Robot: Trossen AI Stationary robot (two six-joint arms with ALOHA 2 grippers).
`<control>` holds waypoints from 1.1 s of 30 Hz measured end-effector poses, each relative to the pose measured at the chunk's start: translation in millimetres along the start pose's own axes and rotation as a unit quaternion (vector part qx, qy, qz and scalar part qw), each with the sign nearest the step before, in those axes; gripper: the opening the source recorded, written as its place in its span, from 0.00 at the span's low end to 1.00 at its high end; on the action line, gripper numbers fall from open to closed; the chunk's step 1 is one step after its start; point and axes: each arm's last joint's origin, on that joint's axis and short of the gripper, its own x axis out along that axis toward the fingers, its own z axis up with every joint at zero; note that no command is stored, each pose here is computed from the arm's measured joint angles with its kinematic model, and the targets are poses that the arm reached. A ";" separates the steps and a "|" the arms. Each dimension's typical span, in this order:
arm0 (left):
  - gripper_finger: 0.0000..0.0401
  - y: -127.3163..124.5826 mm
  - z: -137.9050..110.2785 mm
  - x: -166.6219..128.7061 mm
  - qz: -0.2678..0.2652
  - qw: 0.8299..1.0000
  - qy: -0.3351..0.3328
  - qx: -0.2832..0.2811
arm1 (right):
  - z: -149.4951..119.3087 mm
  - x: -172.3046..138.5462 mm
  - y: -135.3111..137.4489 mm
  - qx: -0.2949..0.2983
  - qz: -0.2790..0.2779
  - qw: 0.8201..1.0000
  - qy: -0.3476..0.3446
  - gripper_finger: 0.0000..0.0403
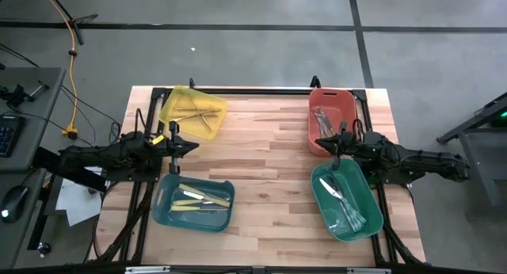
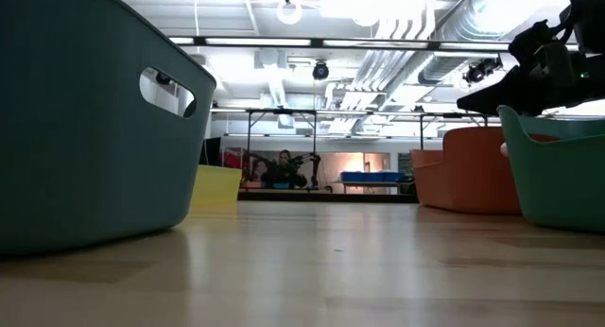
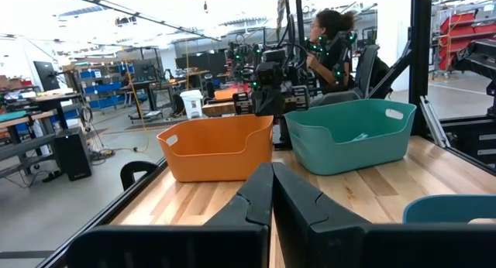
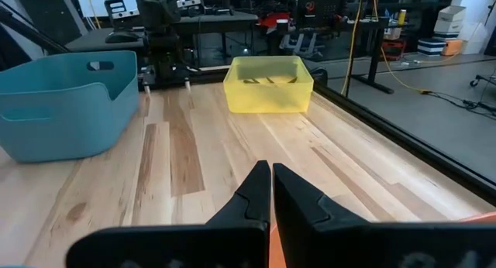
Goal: Sort silverware by color (type)
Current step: Return to Home Position
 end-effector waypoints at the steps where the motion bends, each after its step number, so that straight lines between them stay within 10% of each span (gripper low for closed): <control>1: 0.00 0.0 0.0 0.0 0.000 1.000 0.000 0.000 | 0.0 0.0 0.0 0.000 0.000 1.000 0.000 0.00; 33: 0.00 -0.2 -0.7 0.0 -0.001 1.000 0.003 0.000 | 11.6 -9.9 -0.8 0.007 -0.003 0.997 -0.077 0.00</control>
